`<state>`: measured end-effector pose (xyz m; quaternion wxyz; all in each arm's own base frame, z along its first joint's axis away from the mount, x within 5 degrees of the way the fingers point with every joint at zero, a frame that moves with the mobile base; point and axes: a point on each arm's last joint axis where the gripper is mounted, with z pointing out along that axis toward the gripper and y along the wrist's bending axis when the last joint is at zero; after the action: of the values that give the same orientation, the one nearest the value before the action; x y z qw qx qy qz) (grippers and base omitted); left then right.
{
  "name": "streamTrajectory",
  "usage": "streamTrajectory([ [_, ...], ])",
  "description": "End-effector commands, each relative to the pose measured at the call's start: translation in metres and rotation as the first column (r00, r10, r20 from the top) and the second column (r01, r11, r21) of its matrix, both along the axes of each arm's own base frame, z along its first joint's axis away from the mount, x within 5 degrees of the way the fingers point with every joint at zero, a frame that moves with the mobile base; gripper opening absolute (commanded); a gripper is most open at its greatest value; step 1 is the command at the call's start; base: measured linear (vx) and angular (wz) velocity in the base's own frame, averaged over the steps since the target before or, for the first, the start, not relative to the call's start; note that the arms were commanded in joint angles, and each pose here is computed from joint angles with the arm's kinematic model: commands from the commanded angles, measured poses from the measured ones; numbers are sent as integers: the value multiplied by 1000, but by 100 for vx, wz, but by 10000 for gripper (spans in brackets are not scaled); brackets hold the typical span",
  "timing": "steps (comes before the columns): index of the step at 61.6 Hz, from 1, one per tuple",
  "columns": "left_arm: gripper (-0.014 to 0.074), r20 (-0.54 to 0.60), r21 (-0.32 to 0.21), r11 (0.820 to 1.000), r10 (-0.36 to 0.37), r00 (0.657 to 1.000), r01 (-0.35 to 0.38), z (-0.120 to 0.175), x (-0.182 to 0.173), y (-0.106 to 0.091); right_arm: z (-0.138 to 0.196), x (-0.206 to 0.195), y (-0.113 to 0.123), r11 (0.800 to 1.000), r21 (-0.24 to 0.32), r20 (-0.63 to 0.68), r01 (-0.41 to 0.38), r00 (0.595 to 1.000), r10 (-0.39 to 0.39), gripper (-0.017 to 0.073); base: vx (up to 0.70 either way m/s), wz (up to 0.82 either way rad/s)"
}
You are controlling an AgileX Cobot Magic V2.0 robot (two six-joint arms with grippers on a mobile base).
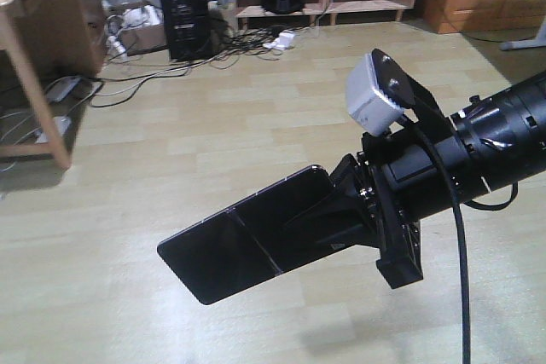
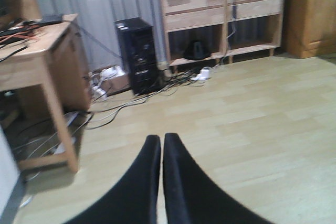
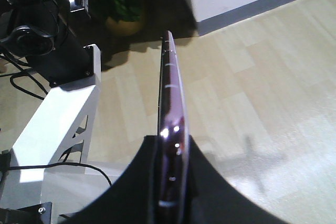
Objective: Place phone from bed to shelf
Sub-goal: 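Turn and drive across the floor toward the wooden shelf unit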
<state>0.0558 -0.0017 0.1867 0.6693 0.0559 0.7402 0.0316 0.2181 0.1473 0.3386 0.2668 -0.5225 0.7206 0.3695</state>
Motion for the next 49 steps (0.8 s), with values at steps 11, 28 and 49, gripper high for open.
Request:
streamTrajectory([
  [11,1,98,-17,1000,4,995,-2,15,-1,0,21,-12,2,995,90,2,-46,999,46,-3,34,-35],
  [28,1,98,-17,1000,4,995,-2,15,-1,0,21,-12,2,995,90,2,-46,999,46,-3,34,-35],
  [49,1,98,-17,1000,4,995,-2,15,-1,0,21,-12,2,995,90,2,-46,999,46,-3,37,-23],
])
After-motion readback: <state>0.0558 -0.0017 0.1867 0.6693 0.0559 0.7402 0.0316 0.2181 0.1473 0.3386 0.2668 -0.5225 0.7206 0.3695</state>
